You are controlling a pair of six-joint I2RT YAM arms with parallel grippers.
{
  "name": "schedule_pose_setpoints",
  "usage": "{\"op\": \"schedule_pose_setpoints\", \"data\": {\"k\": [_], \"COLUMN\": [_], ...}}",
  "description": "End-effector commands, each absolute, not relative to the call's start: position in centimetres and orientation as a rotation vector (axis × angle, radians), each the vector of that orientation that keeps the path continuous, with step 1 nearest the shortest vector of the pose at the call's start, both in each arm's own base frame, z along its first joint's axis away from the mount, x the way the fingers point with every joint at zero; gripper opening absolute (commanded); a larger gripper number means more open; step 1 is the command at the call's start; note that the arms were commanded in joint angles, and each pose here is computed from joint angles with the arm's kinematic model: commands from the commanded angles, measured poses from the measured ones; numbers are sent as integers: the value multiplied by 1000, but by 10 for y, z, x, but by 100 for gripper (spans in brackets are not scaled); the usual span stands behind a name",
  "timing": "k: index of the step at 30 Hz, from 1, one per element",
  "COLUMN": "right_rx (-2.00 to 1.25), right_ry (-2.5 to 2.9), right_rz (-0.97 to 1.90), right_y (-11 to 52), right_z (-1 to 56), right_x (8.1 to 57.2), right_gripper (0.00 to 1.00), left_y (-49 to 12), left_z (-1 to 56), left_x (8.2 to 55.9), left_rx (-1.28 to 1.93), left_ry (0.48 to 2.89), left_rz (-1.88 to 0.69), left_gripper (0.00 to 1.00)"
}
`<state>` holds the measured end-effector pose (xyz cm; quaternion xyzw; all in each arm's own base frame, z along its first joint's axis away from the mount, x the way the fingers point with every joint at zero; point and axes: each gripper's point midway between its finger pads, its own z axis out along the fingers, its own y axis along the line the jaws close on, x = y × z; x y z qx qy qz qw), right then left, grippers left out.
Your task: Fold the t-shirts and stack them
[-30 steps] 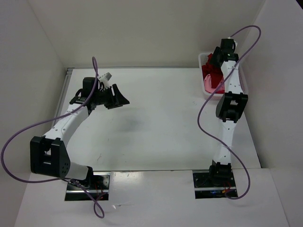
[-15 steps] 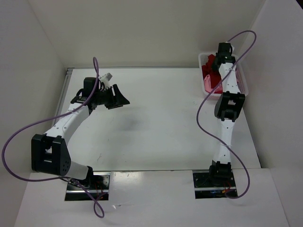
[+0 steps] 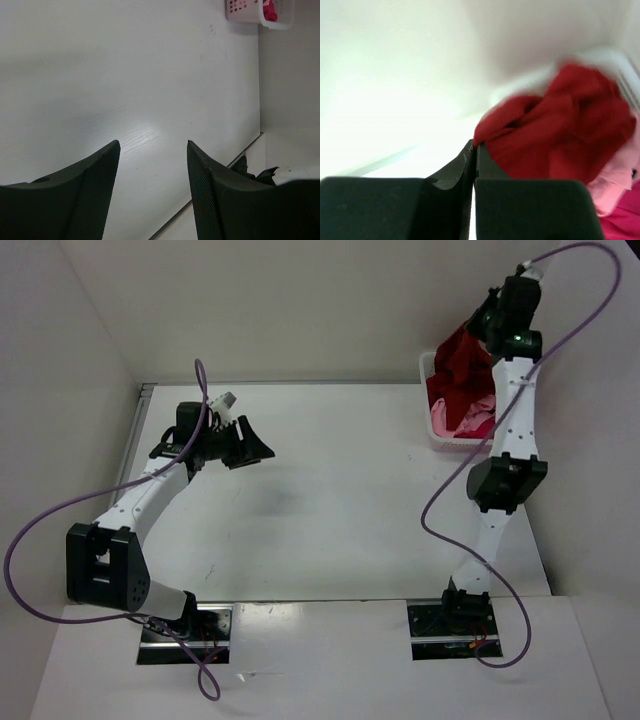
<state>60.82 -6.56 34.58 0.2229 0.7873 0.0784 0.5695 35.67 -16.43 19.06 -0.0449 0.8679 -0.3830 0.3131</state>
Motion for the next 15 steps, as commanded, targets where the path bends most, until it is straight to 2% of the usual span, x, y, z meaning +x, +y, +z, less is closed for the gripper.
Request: {"op": "schedule_pose_setpoints", "data": {"k": [1, 7, 10, 13, 15], "right_rx": [271, -110, -328, -393, -393], "right_ry": [1381, 1182, 1009, 991, 1024], "right_rz": [431, 835, 1024, 1119, 1147], "right_y": [-5, 118, 163, 176, 182], "right_z": [572, 668, 715, 719, 710], "right_x": [504, 396, 316, 296, 305], "right_gripper": [0, 0, 0, 0, 0], "left_y": [-172, -165, -134, -112, -97], "left_z": [227, 241, 255, 262, 266], "left_x": [375, 387, 399, 401, 404], "left_rx": [-60, -115, -255, -327, -370], "left_ry": [2174, 2148, 2098, 2069, 2048], "left_rz": [-1048, -988, -948, -927, -912], "left_gripper": [64, 64, 64, 64, 64]}}
